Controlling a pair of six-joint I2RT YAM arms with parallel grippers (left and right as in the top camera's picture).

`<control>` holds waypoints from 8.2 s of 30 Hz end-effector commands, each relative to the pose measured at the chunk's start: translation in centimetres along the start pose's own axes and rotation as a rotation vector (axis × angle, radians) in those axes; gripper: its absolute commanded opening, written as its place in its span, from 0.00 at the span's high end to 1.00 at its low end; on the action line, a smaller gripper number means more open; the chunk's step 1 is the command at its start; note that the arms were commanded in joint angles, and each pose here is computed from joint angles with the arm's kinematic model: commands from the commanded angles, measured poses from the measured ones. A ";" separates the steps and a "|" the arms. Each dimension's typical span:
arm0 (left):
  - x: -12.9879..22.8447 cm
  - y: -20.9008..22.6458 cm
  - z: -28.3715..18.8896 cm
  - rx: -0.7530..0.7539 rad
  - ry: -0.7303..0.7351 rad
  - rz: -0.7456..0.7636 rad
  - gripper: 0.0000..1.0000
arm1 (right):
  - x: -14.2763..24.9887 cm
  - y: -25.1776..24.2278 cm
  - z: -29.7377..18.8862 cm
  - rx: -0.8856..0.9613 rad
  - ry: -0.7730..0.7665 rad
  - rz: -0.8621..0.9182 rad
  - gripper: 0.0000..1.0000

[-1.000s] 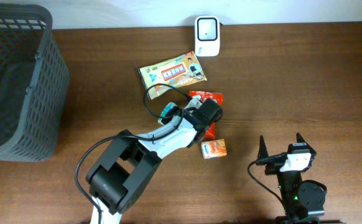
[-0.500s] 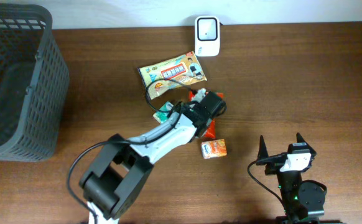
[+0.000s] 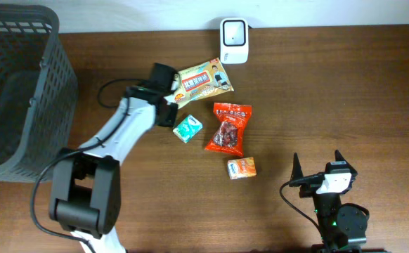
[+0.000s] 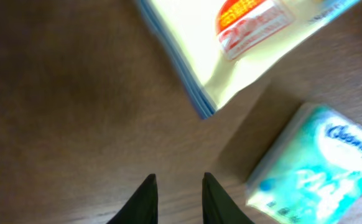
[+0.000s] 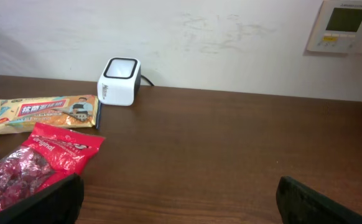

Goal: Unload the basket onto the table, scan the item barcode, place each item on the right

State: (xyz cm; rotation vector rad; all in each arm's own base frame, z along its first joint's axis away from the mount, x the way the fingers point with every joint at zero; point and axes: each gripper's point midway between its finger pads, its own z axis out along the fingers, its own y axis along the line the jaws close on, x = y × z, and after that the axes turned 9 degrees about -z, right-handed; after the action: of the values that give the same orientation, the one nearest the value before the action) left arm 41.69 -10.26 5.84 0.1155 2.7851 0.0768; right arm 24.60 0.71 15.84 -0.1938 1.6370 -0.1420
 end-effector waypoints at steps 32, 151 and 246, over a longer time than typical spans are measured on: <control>4.2 -0.7 7.6 0.110 0.208 -0.115 1.00 | 0.4 -0.1 0.0 0.009 0.008 0.001 0.02; -4.4 -0.4 -5.9 0.146 0.152 -0.109 0.01 | -9.7 17.7 8.7 -0.692 0.758 0.895 0.04; -4.3 6.4 -5.3 -0.002 0.163 -0.347 0.01 | 5.4 26.8 14.6 -0.241 0.986 0.392 0.96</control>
State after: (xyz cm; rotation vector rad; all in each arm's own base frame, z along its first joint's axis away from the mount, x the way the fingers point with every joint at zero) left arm 44.31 -4.82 12.71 -0.3583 2.9241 -0.0087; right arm 36.03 28.82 1.23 0.2189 2.6919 0.5615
